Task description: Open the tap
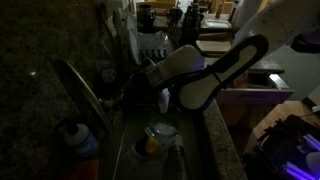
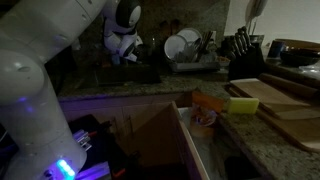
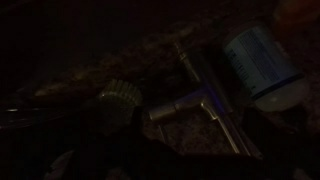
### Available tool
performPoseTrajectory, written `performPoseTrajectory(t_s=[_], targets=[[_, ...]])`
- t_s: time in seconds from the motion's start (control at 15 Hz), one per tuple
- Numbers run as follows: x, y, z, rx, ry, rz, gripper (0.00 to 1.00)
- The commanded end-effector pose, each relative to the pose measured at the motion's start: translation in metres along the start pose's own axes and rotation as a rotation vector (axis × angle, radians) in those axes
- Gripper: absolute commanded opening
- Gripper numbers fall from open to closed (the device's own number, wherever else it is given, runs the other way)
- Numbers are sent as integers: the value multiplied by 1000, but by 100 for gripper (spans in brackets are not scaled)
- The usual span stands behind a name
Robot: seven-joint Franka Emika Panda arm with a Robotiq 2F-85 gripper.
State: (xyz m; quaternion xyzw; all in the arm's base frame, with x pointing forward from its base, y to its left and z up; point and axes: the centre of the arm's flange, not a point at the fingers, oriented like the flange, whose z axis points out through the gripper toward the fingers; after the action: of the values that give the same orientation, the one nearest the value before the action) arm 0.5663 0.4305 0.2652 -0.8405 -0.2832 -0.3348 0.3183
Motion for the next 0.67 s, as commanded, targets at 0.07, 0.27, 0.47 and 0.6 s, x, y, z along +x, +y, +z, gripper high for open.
performPoseTrajectory(t_s=[0.07, 0.27, 0.47, 0.6], targets=[[-3, -7, 38, 16, 70, -99, 100], [12, 3, 47, -38, 144, -154, 100], [12, 4, 34, -46, 137, -151, 100], [21, 10, 33, -74, 165, -172, 100]])
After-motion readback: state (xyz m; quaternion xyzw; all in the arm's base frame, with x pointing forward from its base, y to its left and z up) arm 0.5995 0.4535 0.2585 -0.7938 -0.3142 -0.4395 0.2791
